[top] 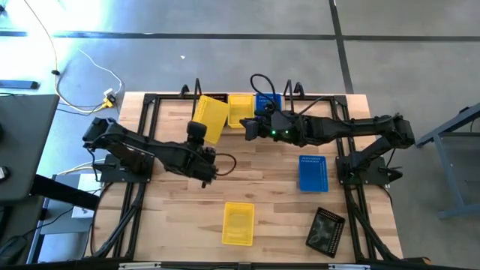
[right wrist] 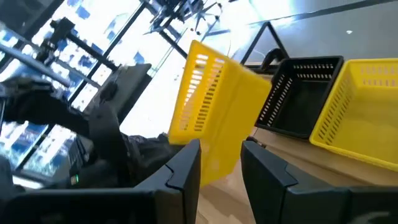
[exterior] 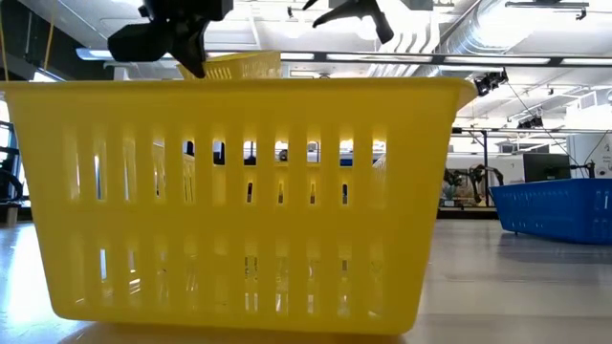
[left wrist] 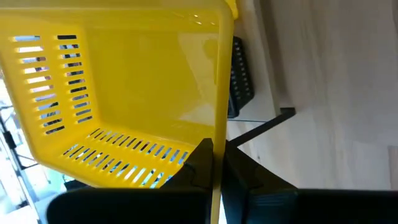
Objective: Stack baskets on shelf by color
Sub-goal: Stack the top yellow bin on top of the yellow bin on the shelf
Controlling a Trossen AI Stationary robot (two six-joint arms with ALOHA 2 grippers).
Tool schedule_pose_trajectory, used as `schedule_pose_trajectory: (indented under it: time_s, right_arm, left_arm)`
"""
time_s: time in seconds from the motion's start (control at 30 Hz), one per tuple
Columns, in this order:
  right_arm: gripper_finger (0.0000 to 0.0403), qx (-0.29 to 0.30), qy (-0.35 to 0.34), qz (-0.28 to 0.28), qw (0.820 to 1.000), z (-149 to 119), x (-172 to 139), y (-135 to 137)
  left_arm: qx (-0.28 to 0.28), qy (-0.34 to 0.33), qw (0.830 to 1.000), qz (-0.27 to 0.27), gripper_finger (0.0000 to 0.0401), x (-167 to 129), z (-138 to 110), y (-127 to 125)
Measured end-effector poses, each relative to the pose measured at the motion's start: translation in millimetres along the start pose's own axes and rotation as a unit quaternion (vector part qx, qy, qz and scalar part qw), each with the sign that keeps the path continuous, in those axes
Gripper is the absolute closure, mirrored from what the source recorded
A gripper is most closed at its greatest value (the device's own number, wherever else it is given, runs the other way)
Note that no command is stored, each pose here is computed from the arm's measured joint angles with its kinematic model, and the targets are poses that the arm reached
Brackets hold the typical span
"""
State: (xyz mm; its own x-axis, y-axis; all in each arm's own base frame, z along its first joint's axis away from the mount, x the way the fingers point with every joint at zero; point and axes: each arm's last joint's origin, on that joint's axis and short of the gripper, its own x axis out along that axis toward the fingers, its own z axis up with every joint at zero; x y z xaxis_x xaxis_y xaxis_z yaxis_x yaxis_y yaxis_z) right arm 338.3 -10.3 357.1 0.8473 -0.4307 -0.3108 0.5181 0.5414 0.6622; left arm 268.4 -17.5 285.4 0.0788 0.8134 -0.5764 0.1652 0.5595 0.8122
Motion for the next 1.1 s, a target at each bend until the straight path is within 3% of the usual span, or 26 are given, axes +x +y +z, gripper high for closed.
schedule_pose_trajectory:
  time_s: [0.33, 0.83, 1.1]
  right_arm:
    - [0.0302, 0.047, 0.030, -0.016, 0.998, -17, 19, -5]
    - [0.0302, 0.107, 0.083, 0.006, 0.991, -59, 71, -12]
    - [0.0302, 0.127, 0.067, -0.019, 0.989, -56, 79, -22]
  left_arm:
    - [0.051, 0.016, 0.998, 0.016, 0.0400, 7, 16, -18]
    - [0.083, 0.014, 0.996, 0.011, 0.0400, 7, 17, -18]
    - [0.103, 0.013, 0.995, 0.015, 0.0400, 7, 17, -18]
